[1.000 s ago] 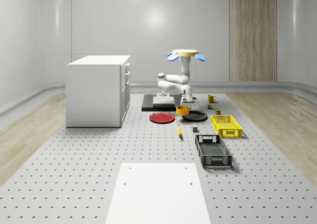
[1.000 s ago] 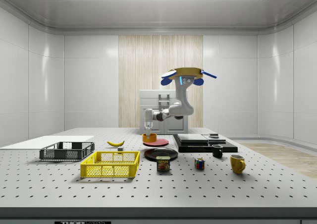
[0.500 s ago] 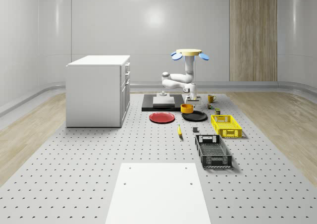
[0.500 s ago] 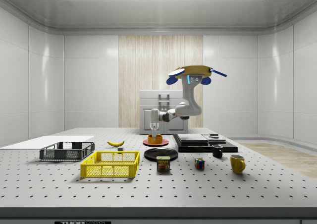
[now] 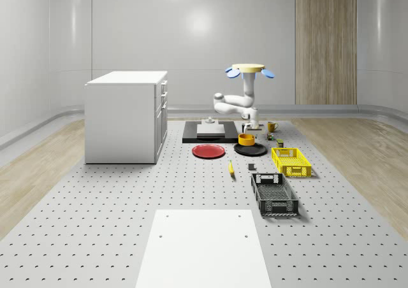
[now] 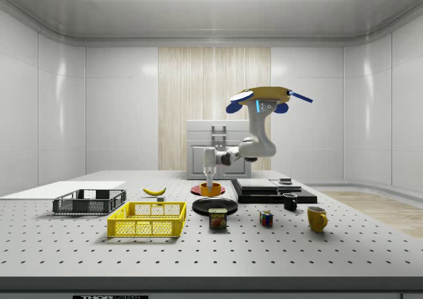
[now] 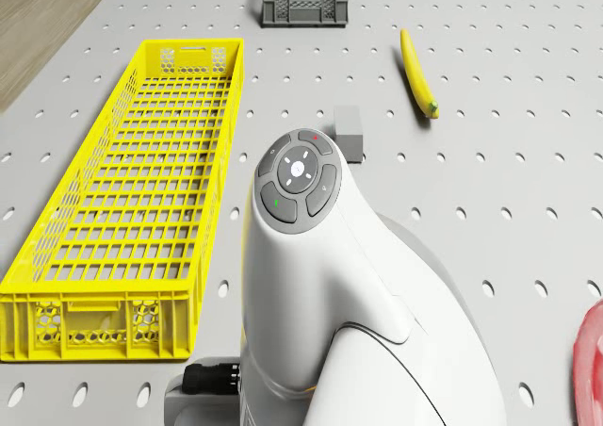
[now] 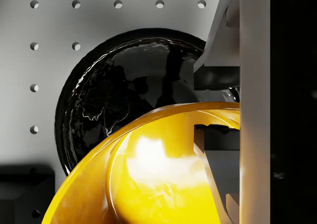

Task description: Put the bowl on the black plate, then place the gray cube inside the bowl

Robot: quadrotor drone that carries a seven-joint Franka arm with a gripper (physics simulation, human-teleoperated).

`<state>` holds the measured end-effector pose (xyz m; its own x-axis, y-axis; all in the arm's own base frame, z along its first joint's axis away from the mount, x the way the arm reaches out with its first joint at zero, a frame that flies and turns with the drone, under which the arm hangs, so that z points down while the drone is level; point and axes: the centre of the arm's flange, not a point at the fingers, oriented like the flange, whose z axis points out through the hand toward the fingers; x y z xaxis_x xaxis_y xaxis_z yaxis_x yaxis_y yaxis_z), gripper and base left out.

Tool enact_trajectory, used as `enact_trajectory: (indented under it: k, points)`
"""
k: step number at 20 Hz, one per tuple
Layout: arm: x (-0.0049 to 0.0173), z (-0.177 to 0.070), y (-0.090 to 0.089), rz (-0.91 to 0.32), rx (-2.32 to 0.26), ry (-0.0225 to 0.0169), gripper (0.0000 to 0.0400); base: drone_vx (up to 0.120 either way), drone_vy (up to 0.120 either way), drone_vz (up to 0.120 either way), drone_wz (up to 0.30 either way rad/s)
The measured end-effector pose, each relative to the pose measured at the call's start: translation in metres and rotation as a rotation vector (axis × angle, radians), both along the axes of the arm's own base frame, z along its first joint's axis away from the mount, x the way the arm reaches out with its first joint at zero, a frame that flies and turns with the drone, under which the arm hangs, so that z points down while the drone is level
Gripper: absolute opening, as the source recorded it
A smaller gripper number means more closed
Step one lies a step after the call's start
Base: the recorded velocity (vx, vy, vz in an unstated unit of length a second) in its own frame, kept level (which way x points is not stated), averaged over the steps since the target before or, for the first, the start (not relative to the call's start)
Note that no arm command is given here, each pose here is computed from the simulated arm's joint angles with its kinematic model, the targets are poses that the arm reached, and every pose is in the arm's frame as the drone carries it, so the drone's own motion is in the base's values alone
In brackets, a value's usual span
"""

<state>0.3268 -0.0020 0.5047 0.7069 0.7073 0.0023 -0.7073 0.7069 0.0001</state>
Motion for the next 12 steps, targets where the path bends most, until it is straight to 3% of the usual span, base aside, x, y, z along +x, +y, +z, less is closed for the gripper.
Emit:
enact_trajectory:
  k: [3,12]
  points:
    - [0.0000,0.000,0.000,0.000,0.000,0.0000,0.0100,0.000,0.093,-0.053,0.000]
    - [0.0000,0.028,0.000,0.000,0.000,-0.0001,0.0100,0.000,0.000,0.000,0.000]
